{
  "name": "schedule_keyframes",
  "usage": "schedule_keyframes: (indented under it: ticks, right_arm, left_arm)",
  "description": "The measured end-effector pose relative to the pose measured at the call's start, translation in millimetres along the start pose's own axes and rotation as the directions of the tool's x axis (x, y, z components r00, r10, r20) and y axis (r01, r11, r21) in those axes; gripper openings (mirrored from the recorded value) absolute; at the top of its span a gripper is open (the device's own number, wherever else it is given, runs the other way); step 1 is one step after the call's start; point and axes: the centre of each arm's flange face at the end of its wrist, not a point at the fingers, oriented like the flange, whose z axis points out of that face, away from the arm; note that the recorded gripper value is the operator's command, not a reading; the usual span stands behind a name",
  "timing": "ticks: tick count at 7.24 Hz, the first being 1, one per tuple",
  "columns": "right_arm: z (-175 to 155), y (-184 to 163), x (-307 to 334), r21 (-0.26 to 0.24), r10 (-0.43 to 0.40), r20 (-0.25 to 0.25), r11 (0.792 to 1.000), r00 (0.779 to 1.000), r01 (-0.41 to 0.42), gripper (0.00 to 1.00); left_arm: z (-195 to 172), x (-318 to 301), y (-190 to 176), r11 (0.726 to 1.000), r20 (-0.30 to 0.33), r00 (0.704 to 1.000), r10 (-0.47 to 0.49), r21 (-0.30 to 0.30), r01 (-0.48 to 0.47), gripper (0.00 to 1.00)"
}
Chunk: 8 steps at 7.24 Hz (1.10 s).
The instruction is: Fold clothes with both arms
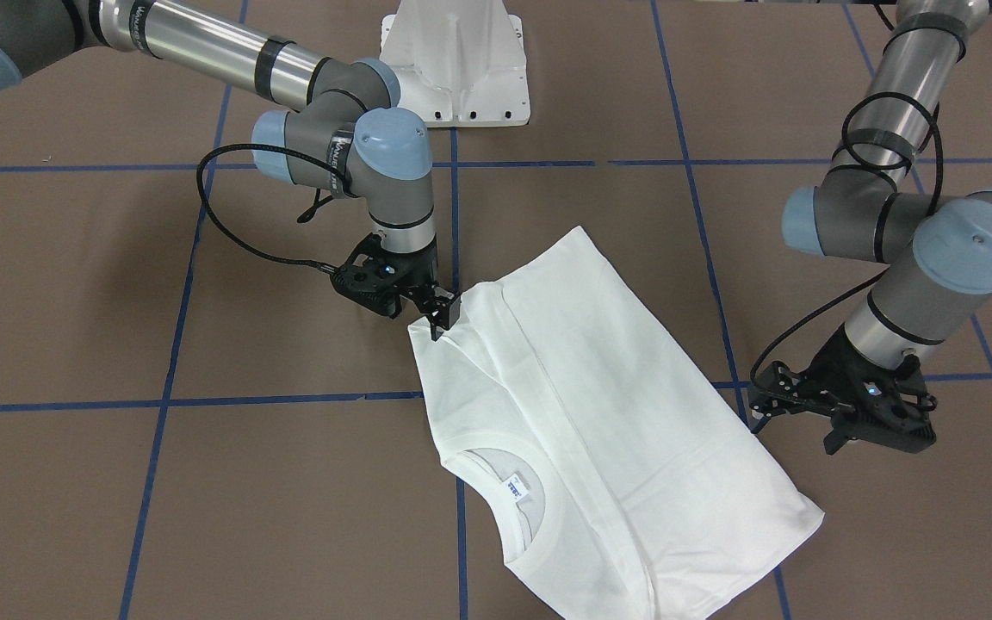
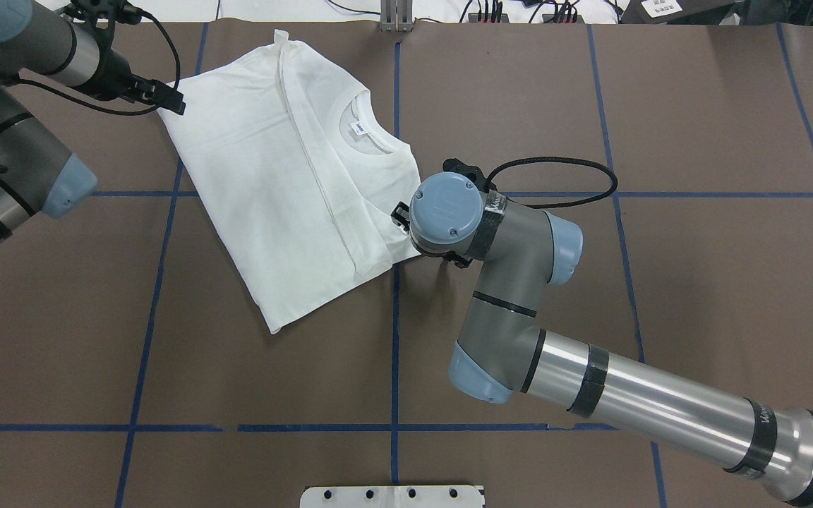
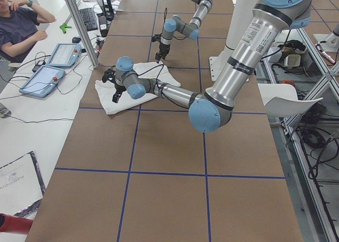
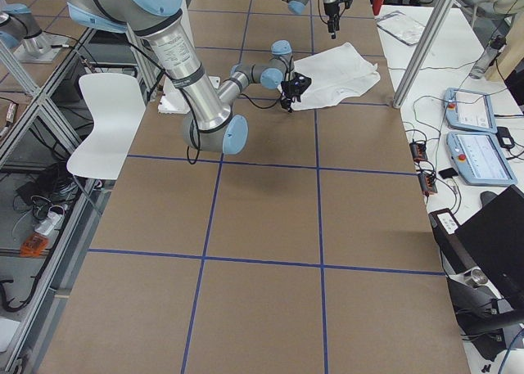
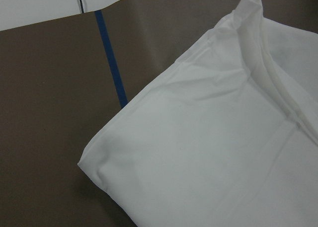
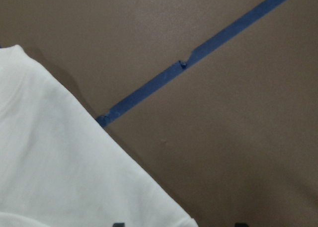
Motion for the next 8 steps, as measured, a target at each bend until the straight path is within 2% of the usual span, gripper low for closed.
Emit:
schedule_keyframes:
  ticks: [2, 3, 5, 6, 8]
  right_arm:
    - [2.4, 4.6, -0.8, -0.001, -0.003, -0.006, 1.0, 1.0, 0.003, 0.69]
    - [2.6, 5.1, -1.7, -0.001, -0.003, -0.007, 1.0, 1.0, 0.003, 0.59]
    - [1.8, 6.1, -3.4, -0.001, -0.003, -0.008, 1.0, 1.0, 0.003, 0.28]
    - [1.3, 6.1, -4.2, 0.001, -0.003, -0.007, 1.0, 1.0, 0.003, 0.0]
    - [0.9, 5.8, -7.5, 0.013, -0.002, -0.008, 1.0, 1.0, 0.002, 0.0]
  left_arm:
    - [0.2, -0.5, 0.5, 1.0, 0.0, 1.0, 0.0, -0.001, 0.0, 1.0]
    - [0.3, -0.8, 0.7, 1.0, 0.001, 1.0, 0.0, -0.001, 0.0, 1.0]
    - [0.4, -1.1, 1.0, 1.0, 0.001, 1.0, 0.002, -0.001, -0.002, 1.0]
    - [0.5, -1.1, 1.0, 1.0, 0.001, 1.0, 0.003, -0.001, -0.003, 1.0]
    - [0.3, -1.0, 0.9, 1.0, 0.001, 1.0, 0.002, -0.001, -0.002, 1.0]
